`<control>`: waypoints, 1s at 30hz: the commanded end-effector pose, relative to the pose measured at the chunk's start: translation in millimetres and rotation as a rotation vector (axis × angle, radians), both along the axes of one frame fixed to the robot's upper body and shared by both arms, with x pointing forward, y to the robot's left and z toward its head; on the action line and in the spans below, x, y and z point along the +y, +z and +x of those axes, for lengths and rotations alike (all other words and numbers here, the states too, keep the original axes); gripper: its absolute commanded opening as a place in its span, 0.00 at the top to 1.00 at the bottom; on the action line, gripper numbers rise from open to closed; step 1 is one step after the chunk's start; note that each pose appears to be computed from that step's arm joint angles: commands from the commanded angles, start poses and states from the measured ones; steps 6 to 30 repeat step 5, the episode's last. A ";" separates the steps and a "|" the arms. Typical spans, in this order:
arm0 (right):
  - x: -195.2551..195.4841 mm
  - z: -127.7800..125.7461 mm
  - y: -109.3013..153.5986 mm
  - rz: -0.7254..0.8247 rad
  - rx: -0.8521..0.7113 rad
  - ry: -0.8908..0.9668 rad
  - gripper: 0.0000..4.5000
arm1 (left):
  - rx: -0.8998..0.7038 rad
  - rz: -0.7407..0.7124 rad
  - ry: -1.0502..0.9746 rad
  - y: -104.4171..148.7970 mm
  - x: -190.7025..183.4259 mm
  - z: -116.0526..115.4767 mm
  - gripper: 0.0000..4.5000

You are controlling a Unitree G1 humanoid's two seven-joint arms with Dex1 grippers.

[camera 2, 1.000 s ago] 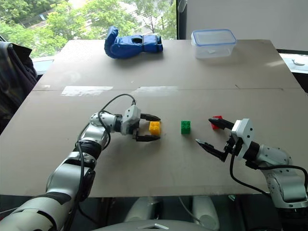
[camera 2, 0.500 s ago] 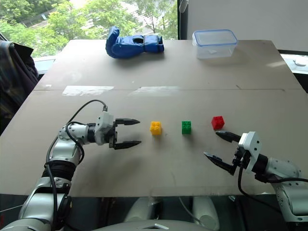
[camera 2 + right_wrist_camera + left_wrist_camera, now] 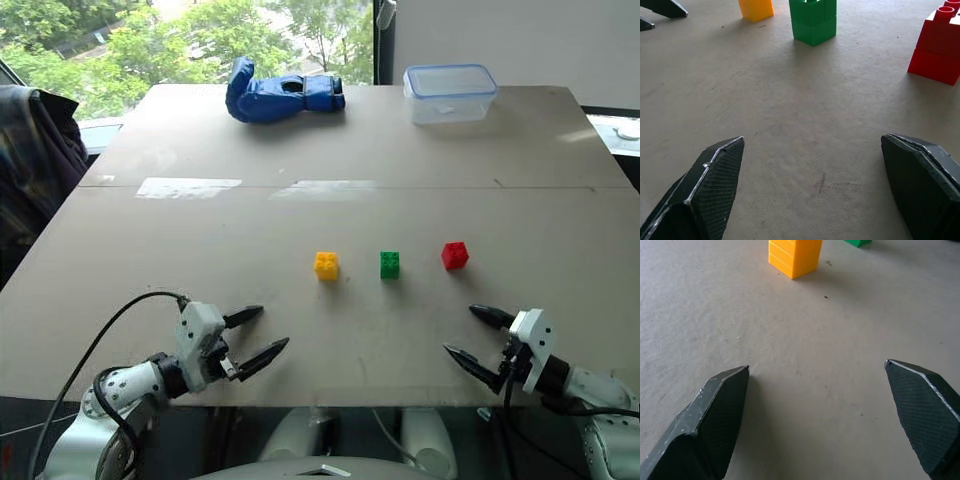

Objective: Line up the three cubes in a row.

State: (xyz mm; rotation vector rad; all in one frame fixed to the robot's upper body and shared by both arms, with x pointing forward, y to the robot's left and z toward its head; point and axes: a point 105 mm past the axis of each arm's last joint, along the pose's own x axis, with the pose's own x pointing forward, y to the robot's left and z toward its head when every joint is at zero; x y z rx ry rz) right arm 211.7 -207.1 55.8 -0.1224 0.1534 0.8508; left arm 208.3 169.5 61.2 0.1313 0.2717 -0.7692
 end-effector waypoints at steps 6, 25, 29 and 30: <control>-7.8 -3.0 1.7 -0.014 -0.023 -0.014 0.00 | 0.000 0.000 0.056 0.2 -10.7 -3.0 0.01; -7.8 -3.0 1.7 -0.014 -0.023 -0.014 0.00 | 0.000 0.000 0.056 0.2 -10.7 -3.0 0.01; -7.8 -3.0 1.7 -0.014 -0.023 -0.014 0.00 | 0.000 0.000 0.056 0.2 -10.7 -3.0 0.01; -7.8 -3.0 1.7 -0.014 -0.023 -0.014 0.00 | 0.000 0.000 0.056 0.2 -10.7 -3.0 0.01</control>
